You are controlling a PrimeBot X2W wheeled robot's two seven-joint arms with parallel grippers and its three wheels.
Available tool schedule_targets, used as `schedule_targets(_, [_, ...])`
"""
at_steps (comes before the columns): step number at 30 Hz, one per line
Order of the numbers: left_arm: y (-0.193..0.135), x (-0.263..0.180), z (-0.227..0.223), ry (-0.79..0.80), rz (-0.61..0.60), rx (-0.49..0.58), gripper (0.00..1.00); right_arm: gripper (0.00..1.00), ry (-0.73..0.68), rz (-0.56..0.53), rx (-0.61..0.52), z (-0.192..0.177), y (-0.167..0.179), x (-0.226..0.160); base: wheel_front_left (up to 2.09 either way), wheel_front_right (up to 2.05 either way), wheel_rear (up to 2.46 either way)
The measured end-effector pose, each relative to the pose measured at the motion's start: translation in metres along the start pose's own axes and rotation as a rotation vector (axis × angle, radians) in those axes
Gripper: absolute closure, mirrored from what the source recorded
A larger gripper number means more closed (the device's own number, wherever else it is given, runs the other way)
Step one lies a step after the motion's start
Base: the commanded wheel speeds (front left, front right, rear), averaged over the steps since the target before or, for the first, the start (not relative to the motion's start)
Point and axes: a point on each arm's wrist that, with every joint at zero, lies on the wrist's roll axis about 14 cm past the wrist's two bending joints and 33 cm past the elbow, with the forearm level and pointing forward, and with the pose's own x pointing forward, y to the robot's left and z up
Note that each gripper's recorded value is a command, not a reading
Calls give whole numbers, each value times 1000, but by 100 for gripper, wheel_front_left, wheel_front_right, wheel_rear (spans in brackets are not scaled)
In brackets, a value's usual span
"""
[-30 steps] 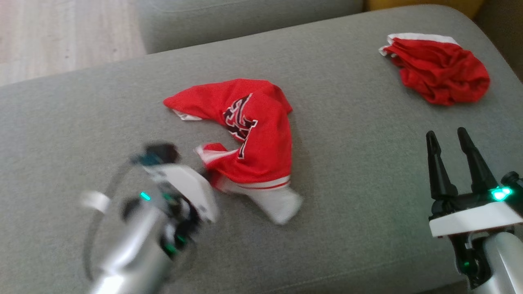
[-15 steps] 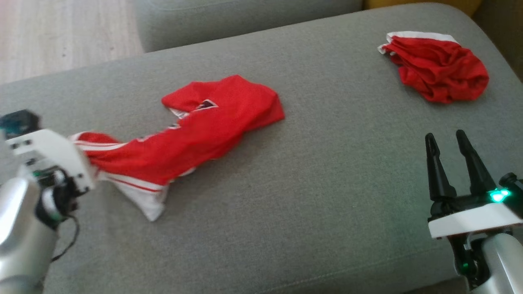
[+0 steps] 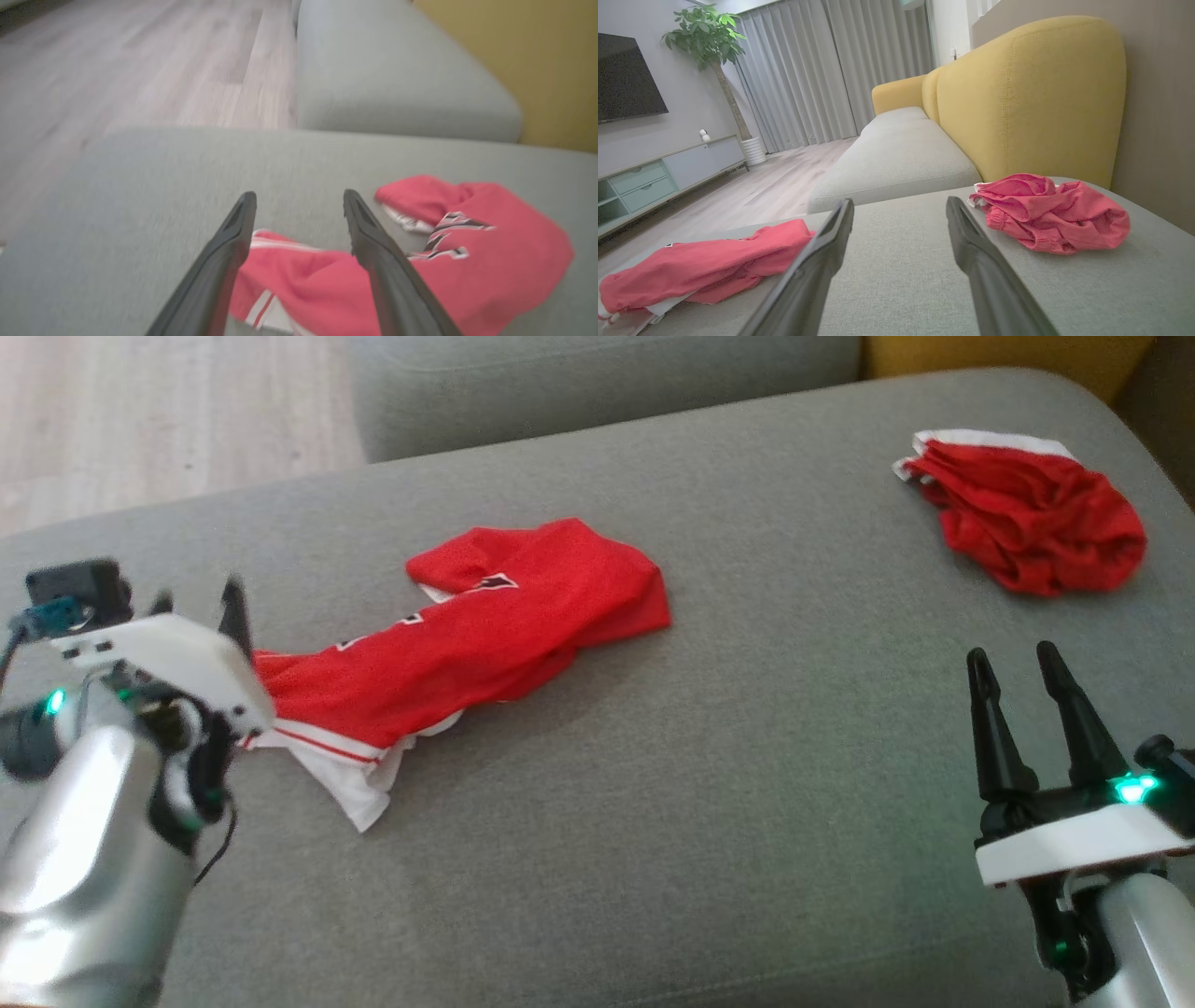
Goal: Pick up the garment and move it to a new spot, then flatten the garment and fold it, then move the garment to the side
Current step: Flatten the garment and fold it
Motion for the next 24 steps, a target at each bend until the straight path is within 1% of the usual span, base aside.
schedule_targets(2, [-16,-13,33,-182,-44,19,0,0,-5,14,1,1,5,2,0,0,0])
schedule_targets(3, [-29,-24,46,-273,-89,15,0,0,-4,22,2,1,7,3,0,0,0])
schedule_targets(4, [-38,-34,52,-336,-113,-17,0,0,0,31,4,0,10,4,0,0,0])
schedule_targets(5, [-47,-43,48,-365,-126,-37,0,0,11,41,5,-3,13,6,0,0,0])
schedule_targets(6, [-54,-52,38,-374,-139,-29,0,0,19,50,7,-5,16,7,0,0,0])
schedule_targets(8, [-57,-67,14,-358,-124,-59,0,0,44,70,9,-12,22,9,0,0,0])
schedule_targets(11, [-49,-80,-11,-330,-76,-71,0,0,94,118,6,-23,34,18,0,0,0])
schedule_targets(14, [-43,-83,-18,-323,-40,-73,0,0,186,188,-11,-42,49,32,0,0,0])
schedule_targets(18, [-45,-83,-32,-288,-18,-115,0,0,285,262,-34,-57,63,66,0,0,0])
schedule_targets(21, [-41,-83,-40,-268,7,-132,0,0,372,299,-32,-71,71,93,0,0,0])
schedule_targets(22, [-41,-83,-40,-268,7,-132,0,0,372,299,-32,-71,71,93,0,0,0])
schedule_targets(24, [-37,-82,-42,-267,26,-139,0,0,456,312,-7,-86,77,105,0,0,0])
